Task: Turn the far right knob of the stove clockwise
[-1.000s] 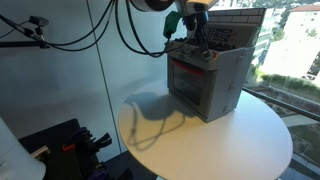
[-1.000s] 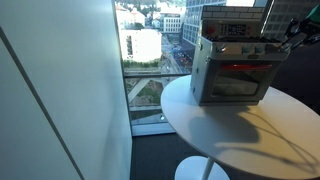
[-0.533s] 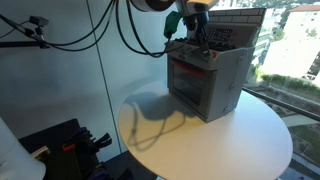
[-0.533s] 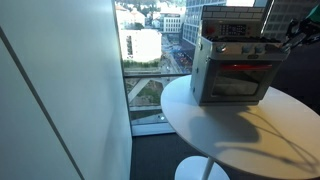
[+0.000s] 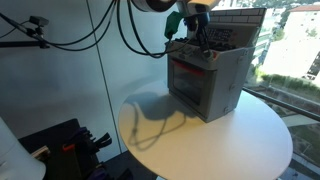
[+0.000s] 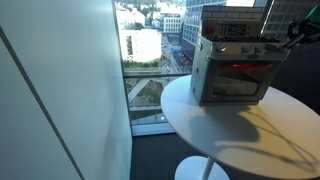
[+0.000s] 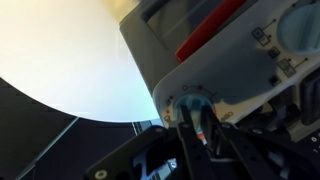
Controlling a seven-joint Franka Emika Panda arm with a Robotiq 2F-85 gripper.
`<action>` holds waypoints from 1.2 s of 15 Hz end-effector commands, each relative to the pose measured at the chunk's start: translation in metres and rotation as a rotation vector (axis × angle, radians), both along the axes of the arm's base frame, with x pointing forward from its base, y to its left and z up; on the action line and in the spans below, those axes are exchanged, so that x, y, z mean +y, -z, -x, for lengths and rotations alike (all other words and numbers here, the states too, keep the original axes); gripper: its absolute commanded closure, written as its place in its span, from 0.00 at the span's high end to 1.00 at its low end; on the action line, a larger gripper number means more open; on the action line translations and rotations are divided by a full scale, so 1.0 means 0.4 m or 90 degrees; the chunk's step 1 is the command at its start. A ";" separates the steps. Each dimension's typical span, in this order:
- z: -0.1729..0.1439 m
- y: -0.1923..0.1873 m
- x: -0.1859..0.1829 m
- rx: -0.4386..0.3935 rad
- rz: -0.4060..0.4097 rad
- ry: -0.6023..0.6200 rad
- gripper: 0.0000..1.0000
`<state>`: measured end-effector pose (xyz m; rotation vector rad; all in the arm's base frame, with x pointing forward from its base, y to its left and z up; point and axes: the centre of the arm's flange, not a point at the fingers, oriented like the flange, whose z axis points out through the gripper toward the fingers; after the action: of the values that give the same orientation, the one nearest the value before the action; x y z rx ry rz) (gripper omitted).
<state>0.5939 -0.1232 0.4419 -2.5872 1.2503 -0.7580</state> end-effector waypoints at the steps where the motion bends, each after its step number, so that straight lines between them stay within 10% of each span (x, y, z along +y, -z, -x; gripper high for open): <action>1: -0.020 -0.012 -0.015 -0.012 -0.002 -0.004 0.04; 18: 0.022 -0.013 -0.039 -0.047 -0.136 0.192 0.05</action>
<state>0.5912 -0.1315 0.4413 -2.3249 1.5206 -0.6897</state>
